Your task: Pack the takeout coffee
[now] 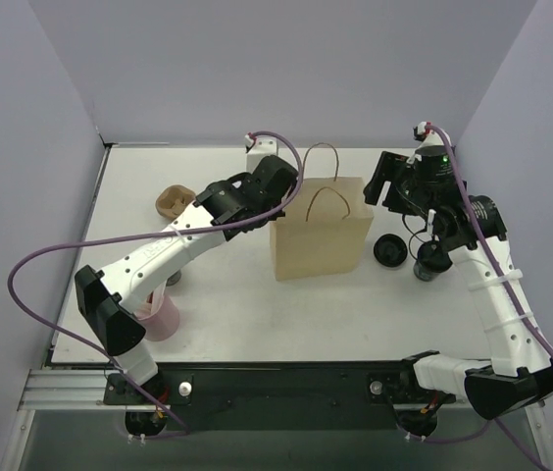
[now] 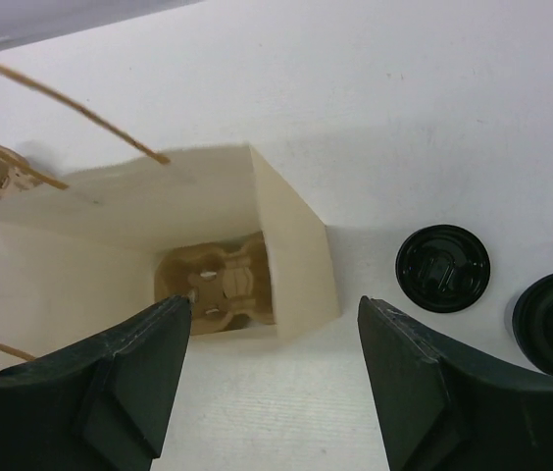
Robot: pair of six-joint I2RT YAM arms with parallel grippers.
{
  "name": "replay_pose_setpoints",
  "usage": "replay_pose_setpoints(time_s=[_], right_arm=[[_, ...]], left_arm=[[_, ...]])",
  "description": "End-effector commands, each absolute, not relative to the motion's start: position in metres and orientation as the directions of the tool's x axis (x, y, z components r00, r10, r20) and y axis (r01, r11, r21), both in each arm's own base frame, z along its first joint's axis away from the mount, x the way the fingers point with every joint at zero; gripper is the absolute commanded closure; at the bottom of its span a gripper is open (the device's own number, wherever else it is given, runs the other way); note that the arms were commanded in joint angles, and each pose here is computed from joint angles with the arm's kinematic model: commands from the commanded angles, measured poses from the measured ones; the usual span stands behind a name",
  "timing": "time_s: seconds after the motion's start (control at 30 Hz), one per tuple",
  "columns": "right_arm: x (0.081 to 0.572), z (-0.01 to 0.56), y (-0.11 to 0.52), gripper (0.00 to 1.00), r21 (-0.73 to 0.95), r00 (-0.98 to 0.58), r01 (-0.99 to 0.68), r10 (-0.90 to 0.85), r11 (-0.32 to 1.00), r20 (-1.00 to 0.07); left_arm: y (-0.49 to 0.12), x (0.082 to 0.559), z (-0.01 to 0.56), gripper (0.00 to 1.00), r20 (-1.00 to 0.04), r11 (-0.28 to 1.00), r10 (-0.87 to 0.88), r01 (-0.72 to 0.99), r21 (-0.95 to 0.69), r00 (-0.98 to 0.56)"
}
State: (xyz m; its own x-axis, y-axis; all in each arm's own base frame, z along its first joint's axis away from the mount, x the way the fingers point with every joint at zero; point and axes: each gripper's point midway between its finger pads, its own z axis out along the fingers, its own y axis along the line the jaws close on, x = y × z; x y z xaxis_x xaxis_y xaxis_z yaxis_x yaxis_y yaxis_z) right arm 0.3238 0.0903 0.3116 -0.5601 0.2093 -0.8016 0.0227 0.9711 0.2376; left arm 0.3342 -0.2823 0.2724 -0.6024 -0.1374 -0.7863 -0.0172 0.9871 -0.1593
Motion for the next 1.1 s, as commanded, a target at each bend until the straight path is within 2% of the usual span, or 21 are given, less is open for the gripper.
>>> replay_pose_setpoints(time_s=[0.0, 0.17, 0.23, 0.33, 0.4, 0.53, 0.6, 0.8, 0.93, 1.07], right_arm=[[0.318, 0.345, 0.089, 0.3, 0.288, -0.489, 0.025, 0.263, 0.957, -0.832], [0.317, 0.34, 0.091, 0.33, 0.285, -0.509, 0.018, 0.254, 0.958, -0.822], [0.314, 0.337, 0.091, 0.35, 0.285, -0.516, 0.02, 0.254, 0.958, -0.818], [0.304, 0.331, 0.097, 0.35, 0.307, -0.543, -0.016, 0.25, 0.952, -0.802], [0.297, 0.322, 0.098, 0.36, 0.31, -0.57, -0.021, 0.243, 0.951, -0.785], [0.275, 0.315, 0.091, 0.35, 0.321, -0.578, 0.006, 0.265, 0.947, -0.771], [0.265, 0.309, 0.089, 0.35, 0.324, -0.589, 0.013, 0.269, 0.946, -0.762], [0.229, 0.306, 0.104, 0.34, 0.419, -0.609, -0.09, 0.283, 0.904, -0.741], [0.216, 0.294, 0.115, 0.35, 0.419, -0.645, -0.169, 0.221, 0.892, -0.732], [0.207, 0.287, 0.122, 0.36, 0.428, -0.671, -0.224, 0.18, 0.875, -0.719]], left_arm=[[-0.291, 0.35, 0.317, 1.0, -0.862, 0.964, -0.096, 0.168, -0.205, -0.498], [-0.28, 0.36, 0.336, 1.0, -0.882, 0.947, -0.126, 0.21, -0.244, -0.455], [-0.288, 0.357, 0.333, 1.0, -0.895, 0.93, -0.087, 0.286, -0.231, -0.438], [-0.295, 0.345, 0.324, 1.0, -0.912, 0.886, -0.082, 0.389, -0.252, -0.403], [-0.292, 0.336, 0.334, 1.0, -0.926, 0.861, -0.123, 0.425, -0.278, -0.357], [-0.289, 0.313, 0.306, 1.0, -0.922, 0.825, -0.112, 0.482, -0.294, -0.371], [-0.287, 0.302, 0.312, 1.0, -0.931, 0.804, -0.134, 0.512, -0.302, -0.34], [-0.283, 0.281, 0.319, 1.0, -0.961, 0.753, -0.141, 0.605, -0.259, -0.237], [-0.28, 0.273, 0.318, 1.0, -0.975, 0.766, -0.107, 0.609, -0.207, -0.196], [-0.282, 0.264, 0.304, 1.0, -0.968, 0.75, -0.112, 0.619, -0.231, -0.225]])
